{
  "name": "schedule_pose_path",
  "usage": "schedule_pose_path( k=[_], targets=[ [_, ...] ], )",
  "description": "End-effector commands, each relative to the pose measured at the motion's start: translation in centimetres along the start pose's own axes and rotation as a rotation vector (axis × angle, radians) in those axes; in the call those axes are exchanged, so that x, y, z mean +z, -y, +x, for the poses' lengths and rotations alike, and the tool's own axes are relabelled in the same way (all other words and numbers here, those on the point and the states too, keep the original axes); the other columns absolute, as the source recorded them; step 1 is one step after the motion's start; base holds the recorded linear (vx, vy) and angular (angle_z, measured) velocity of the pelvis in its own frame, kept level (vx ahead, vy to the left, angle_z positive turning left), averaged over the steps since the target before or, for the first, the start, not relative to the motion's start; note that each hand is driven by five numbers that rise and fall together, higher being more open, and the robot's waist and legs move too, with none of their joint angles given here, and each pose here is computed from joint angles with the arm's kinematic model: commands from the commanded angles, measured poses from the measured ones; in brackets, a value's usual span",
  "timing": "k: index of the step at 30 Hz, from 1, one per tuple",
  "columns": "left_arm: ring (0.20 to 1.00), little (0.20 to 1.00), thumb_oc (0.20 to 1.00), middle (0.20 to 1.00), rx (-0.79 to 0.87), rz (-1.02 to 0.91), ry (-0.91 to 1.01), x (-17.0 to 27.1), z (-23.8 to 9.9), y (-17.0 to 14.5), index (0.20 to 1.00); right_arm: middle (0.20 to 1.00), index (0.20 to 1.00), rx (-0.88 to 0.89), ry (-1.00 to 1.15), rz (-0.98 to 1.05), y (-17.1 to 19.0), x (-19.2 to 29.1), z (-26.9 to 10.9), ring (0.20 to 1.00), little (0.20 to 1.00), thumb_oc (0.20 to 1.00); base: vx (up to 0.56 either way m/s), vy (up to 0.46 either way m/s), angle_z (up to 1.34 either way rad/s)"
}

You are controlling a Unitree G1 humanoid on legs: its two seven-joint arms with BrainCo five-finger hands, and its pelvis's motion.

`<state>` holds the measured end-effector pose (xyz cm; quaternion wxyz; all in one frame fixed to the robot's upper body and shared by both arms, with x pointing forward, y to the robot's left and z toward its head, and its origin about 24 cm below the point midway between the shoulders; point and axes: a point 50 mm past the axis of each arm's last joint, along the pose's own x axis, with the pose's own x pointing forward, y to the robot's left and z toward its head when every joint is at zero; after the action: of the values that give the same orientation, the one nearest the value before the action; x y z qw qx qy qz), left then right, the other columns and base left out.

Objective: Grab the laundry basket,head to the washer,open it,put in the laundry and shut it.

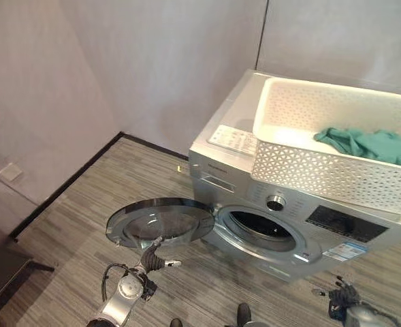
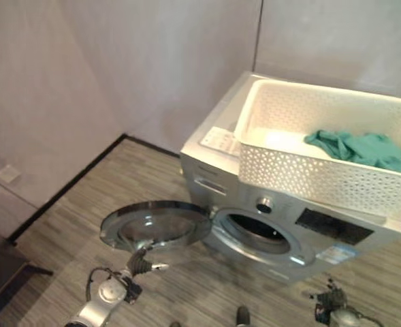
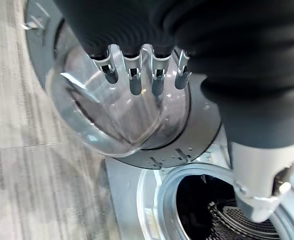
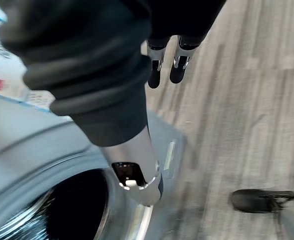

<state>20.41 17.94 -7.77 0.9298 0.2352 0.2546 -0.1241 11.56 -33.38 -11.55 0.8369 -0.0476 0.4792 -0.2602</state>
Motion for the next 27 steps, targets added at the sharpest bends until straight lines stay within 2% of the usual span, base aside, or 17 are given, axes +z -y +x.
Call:
schedule_pose_path(
  k=[1,7,19,27],
  targets=[
    [1.0,1.0,1.0,1.0,0.024,0.047,0.102,2.5,1.2,-1.4,1.0,1.0,1.0,0.008,-0.026,0.037,-0.7,-0.2,0.1,1.0,1.0,1.0,0.01,-0.006,0.17],
    [1.0,1.0,1.0,1.0,-0.002,0.048,0.125,3.2,1.3,-1.0,1.0,1.0,1.0,0.042,-0.153,0.048,-2.4,-3.1,-0.3,1.0,1.0,1.0,0.01,0.001,0.06],
    [1.0,1.0,1.0,1.0,-0.03,0.048,0.121,3.0,1.2,-0.4,1.0,1.0,1.0,0.131,-0.202,0.009,-5.4,-4.9,-1.0,1.0,1.0,1.0,0.0,0.0,0.0],
    [1.0,1.0,1.0,1.0,-0.023,0.041,0.082,2.1,1.0,-0.3,1.0,1.0,1.0,0.12,-0.211,0.032,-5.4,-5.3,-1.1,1.0,1.0,1.0,0.0,-0.004,0.02]
  ],
)
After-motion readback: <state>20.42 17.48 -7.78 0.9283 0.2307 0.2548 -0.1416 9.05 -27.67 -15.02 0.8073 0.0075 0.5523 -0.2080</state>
